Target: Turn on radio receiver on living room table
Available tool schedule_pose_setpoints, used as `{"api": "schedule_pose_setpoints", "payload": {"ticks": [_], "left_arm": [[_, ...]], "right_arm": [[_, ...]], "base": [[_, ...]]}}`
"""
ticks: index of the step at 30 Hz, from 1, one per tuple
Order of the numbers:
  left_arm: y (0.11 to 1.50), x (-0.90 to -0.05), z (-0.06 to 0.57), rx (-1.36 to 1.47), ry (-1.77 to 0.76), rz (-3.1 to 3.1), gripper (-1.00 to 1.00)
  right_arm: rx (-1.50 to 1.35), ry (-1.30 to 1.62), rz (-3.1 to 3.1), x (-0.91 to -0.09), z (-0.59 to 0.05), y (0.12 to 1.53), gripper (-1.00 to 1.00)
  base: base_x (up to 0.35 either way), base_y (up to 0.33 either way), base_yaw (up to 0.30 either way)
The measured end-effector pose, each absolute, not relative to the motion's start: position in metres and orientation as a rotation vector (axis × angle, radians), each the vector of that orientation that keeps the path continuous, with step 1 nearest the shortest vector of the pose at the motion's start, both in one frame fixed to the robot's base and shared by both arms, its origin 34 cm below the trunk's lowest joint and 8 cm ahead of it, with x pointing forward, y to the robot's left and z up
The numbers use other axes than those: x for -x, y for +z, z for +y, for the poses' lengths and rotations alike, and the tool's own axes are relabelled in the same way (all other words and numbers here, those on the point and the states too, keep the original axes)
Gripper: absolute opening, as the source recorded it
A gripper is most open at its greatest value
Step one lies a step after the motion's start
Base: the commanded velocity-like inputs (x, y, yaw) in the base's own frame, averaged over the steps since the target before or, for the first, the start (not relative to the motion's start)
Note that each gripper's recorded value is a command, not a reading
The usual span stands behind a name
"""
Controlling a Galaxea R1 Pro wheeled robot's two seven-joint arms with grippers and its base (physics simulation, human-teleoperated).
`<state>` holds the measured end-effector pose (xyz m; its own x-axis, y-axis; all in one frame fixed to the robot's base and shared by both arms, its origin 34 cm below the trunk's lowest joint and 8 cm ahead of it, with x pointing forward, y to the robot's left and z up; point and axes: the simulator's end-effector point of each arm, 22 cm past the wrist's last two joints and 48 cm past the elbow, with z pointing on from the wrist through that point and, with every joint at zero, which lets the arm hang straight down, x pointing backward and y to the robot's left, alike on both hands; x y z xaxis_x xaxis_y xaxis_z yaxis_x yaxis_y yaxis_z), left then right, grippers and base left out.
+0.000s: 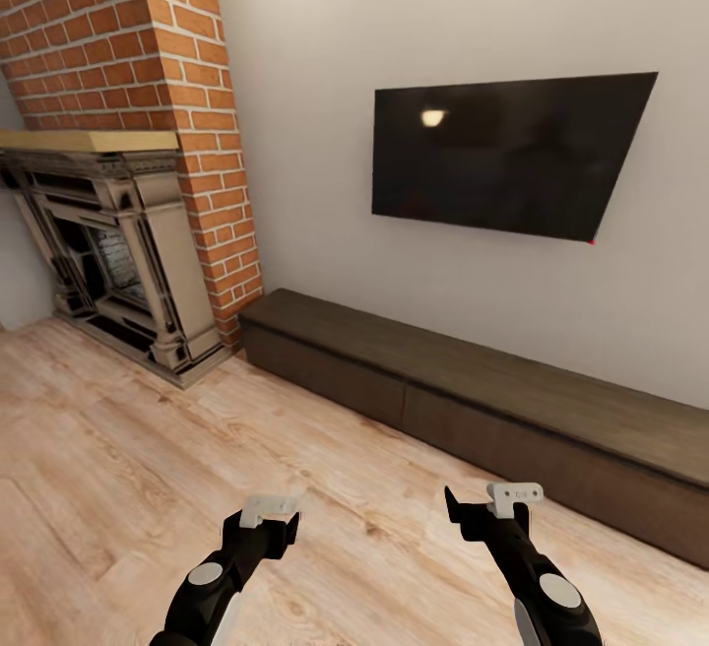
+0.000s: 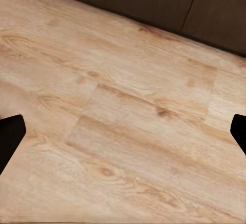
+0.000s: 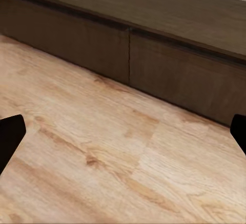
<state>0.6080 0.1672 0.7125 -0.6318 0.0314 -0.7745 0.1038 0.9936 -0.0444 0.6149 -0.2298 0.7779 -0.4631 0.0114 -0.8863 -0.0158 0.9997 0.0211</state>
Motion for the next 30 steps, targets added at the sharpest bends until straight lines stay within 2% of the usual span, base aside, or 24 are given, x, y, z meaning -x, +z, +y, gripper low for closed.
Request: {"api": "schedule_pose_setpoints", "payload": {"ticks": [30], "left_arm": [[0.700, -0.605, 0.166, -0.092, -0.110, 2.280, 1.00]], "right_arm": [[0.002, 0.033, 2.078, -0.613, -0.229, 0.765, 1.00]], "base": [[0.000, 0.000, 0.249]]}}
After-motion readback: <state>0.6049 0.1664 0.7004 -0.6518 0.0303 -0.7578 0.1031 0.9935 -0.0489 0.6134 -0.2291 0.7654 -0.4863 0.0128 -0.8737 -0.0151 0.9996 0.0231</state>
